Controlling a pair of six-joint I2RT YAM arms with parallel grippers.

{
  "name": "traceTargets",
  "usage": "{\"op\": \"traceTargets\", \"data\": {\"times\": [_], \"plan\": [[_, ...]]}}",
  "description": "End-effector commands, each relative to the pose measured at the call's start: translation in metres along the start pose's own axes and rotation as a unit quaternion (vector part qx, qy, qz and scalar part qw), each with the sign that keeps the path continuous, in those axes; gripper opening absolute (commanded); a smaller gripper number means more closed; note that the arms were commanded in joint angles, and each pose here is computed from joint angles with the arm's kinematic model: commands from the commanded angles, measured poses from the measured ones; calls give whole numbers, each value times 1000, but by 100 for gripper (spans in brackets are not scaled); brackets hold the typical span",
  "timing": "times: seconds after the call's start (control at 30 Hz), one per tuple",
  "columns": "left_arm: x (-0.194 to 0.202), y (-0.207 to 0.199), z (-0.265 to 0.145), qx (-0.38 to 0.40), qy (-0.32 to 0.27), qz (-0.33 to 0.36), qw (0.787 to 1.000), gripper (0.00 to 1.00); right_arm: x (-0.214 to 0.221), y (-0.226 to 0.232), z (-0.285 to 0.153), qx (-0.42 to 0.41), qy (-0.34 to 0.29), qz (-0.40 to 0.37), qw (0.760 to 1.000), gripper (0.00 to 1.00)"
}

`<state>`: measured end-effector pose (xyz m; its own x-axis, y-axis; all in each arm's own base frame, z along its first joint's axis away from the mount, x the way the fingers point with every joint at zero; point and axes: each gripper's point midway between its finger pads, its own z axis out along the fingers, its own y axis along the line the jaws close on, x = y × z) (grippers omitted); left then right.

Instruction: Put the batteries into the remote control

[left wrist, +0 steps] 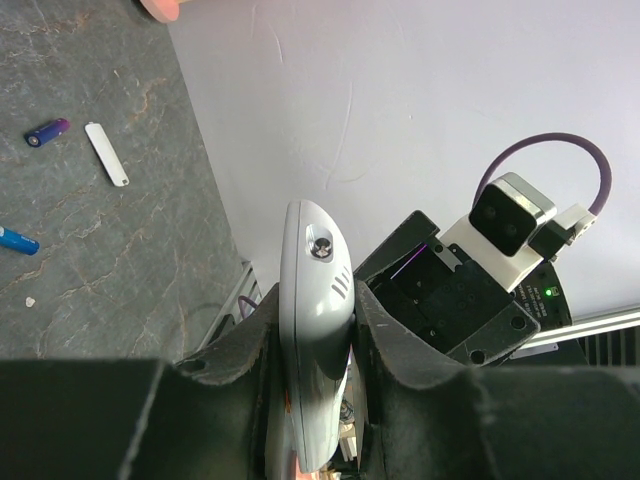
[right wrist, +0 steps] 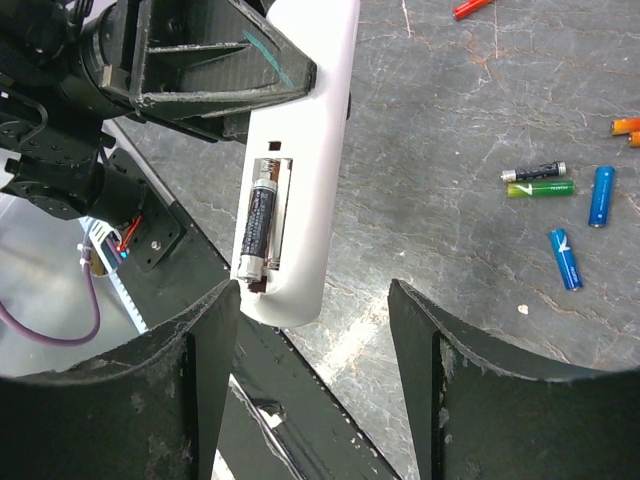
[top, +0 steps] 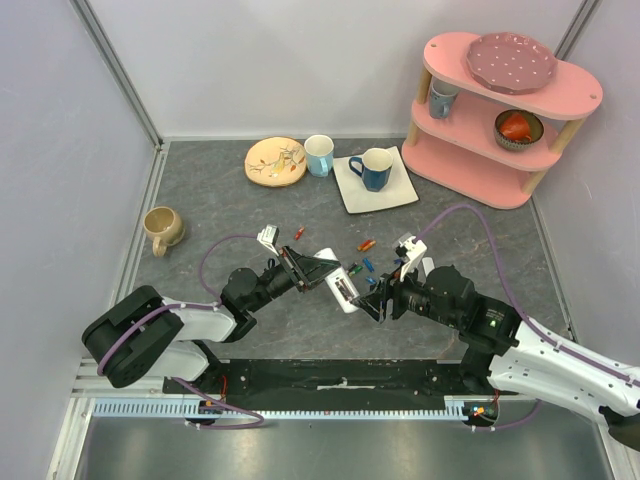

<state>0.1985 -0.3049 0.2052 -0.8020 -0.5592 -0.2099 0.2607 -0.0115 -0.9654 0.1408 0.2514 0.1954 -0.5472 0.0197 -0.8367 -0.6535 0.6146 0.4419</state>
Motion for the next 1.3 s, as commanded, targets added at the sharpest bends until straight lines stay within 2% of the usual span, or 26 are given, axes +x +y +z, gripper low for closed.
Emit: {"op": "traceTargets", "data": {"times": [0.0, 1.27], "plan": [[-15, -103, -14, 203, -29, 35, 978, 2, -15, 4, -1, -1, -15, -8, 1000, 68], [-6, -103, -15, 205, -10, 40, 978, 2, -12, 2, 14, 17, 12, -6, 1000, 68]]}}
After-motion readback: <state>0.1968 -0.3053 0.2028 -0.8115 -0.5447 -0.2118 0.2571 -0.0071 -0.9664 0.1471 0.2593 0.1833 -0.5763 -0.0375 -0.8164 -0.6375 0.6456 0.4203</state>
